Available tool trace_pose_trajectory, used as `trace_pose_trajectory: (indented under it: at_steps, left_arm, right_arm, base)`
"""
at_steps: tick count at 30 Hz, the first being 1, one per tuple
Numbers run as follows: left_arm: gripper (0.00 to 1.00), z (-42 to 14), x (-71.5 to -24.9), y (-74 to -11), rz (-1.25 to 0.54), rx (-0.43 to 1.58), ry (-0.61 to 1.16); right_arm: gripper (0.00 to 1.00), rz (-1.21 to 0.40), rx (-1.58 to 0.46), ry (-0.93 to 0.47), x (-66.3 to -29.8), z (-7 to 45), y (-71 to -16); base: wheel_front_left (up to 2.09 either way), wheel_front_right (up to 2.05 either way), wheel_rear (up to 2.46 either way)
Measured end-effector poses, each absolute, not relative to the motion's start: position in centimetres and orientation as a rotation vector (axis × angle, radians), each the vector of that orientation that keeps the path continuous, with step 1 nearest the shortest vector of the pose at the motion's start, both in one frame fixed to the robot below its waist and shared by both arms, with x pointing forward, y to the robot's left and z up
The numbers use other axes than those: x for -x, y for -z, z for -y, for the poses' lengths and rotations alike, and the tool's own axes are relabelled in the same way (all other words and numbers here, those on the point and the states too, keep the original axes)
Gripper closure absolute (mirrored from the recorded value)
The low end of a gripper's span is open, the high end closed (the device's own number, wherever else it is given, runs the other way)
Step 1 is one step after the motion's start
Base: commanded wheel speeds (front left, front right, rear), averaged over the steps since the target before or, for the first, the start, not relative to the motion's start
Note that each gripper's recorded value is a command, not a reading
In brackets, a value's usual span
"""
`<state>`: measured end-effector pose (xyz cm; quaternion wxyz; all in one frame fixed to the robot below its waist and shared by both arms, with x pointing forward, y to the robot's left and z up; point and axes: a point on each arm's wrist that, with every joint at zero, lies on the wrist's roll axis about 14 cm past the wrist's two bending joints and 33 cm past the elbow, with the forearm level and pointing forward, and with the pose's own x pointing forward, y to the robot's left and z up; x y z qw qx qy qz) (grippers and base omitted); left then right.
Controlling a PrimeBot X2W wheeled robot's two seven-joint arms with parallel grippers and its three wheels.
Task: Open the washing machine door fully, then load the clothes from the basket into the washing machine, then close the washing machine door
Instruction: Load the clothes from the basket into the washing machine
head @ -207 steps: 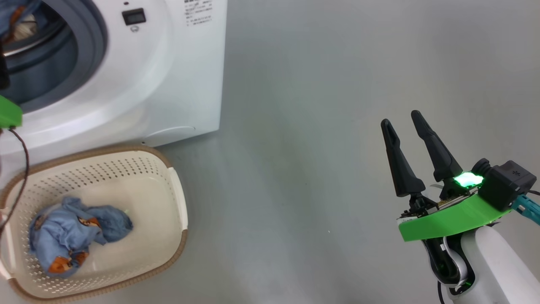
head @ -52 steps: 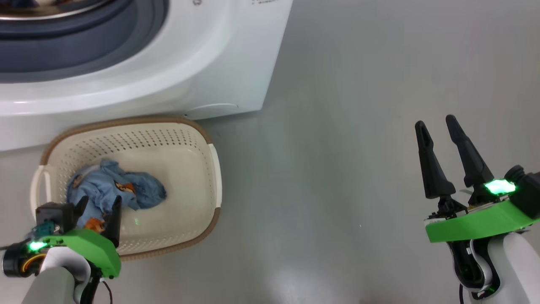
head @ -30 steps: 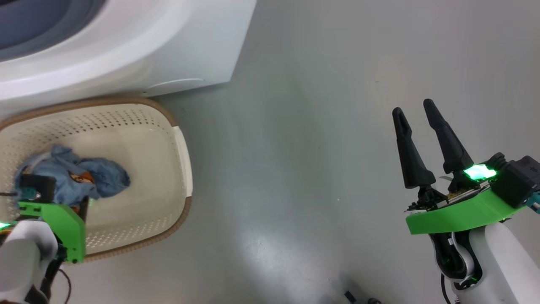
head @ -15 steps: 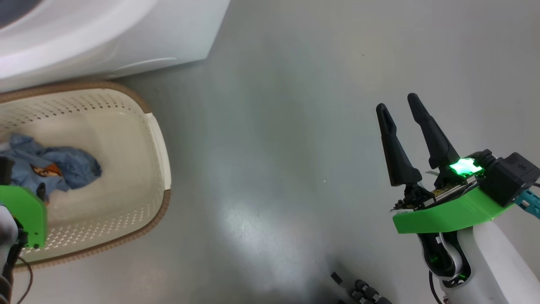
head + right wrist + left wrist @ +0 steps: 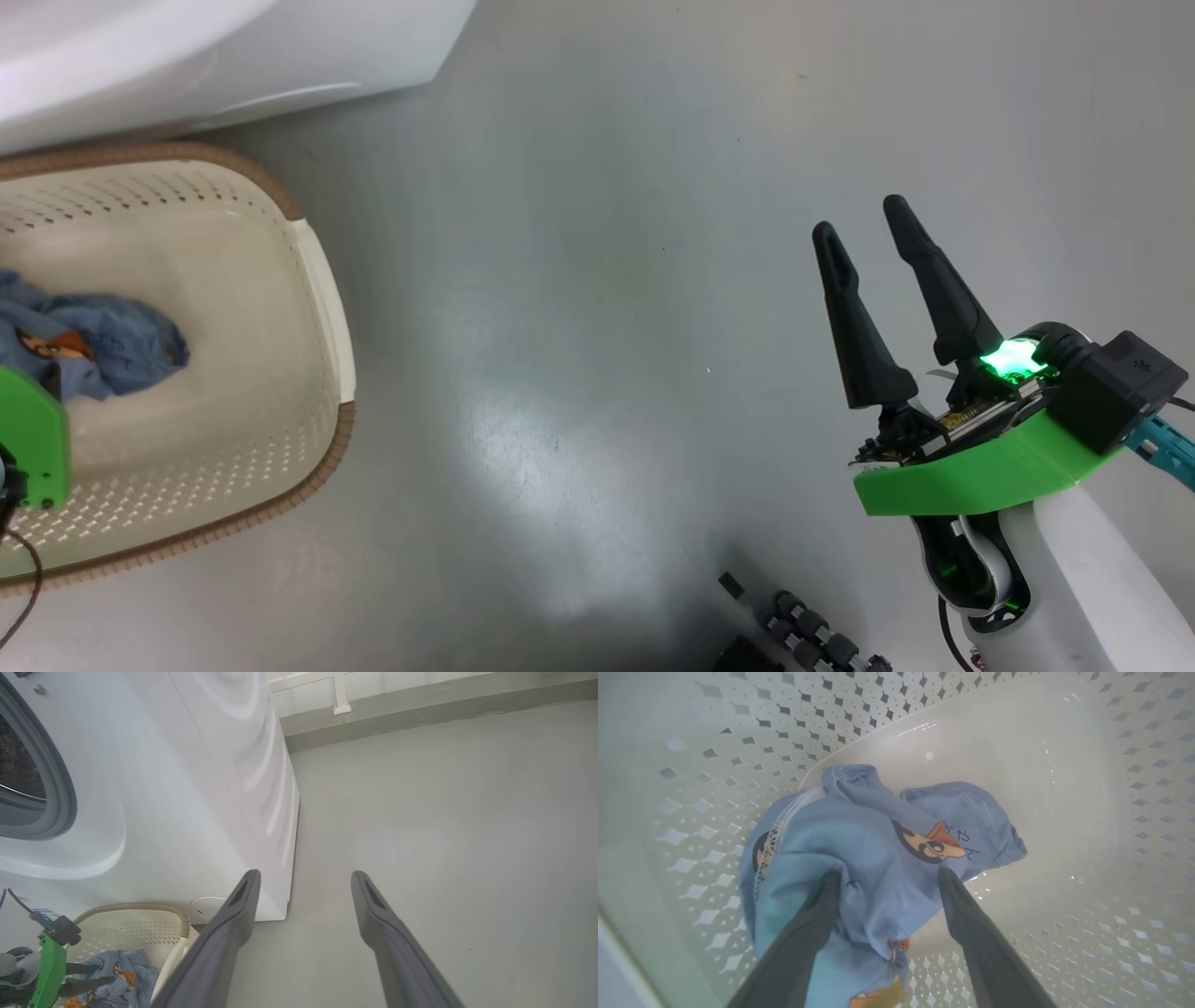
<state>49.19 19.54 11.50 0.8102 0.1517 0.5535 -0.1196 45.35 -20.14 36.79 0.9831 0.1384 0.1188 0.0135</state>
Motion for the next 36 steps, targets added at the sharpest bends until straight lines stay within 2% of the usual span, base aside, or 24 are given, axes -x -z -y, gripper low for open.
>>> trace_pose_trajectory:
  at_steps: [7, 8, 9, 10, 11, 14, 15, 25, 36]
  left_arm:
    - [0.0, -19.3, -49.1, -10.7, -1.192, -0.33, 0.269]
    - [0.12, -19.3, -49.1, -10.6, -1.199, -0.333, 0.269]
    - [0.3, -19.4, -49.0, -10.6, -1.202, -0.334, 0.268]
    - [0.52, -19.4, -49.1, -10.5, -1.203, -0.332, 0.266]
    - [0.66, -19.5, -49.1, -10.5, -1.203, -0.33, 0.263]
    - [0.96, -19.6, -49.2, -10.4, -1.203, -0.334, 0.255]
    - [1.0, -19.7, -49.2, -10.4, -1.202, -0.334, 0.253]
    - [1.0, -19.5, -49.9, -11.4, -1.159, -0.281, 0.219]
    - [1.0, -18.3, -51.9, -15.3, -0.996, -0.108, 0.139]
  right_arm:
    - [0.0, -0.253, -0.276, -0.027, -45.3, 20.1, -36.2]
    - [0.0, -0.254, -0.276, -0.027, -45.2, 20.1, -36.2]
    - [0.0, -0.255, -0.275, -0.026, -45.2, 20.1, -36.2]
    - [0.0, -0.255, -0.275, -0.025, -45.2, 20.2, -36.2]
    - [0.0, -0.256, -0.274, -0.025, -45.2, 20.2, -36.2]
    - [0.0, -0.257, -0.274, -0.025, -45.2, 20.2, -36.1]
    - [0.0, -0.257, -0.274, -0.025, -45.2, 20.2, -36.1]
    - [0.0, -0.241, -0.28, -0.032, -45.6, 20.0, -36.5]
    - [0.0, -0.171, -0.288, -0.054, -46.6, 19.6, -38.9]
  base:
    - [0.0, 0.0, 0.0]
    - [0.0, 0.0, 0.0]
    - [0.0, 0.0, 0.0]
    - [0.0, 0.0, 0.0]
    - [0.0, 0.0, 0.0]
    - [0.0, 0.0, 0.0]
    - [0.0, 0.0, 0.0]
    - [0.0, 0.0, 0.0]
    - [0.0, 0.0, 0.0]
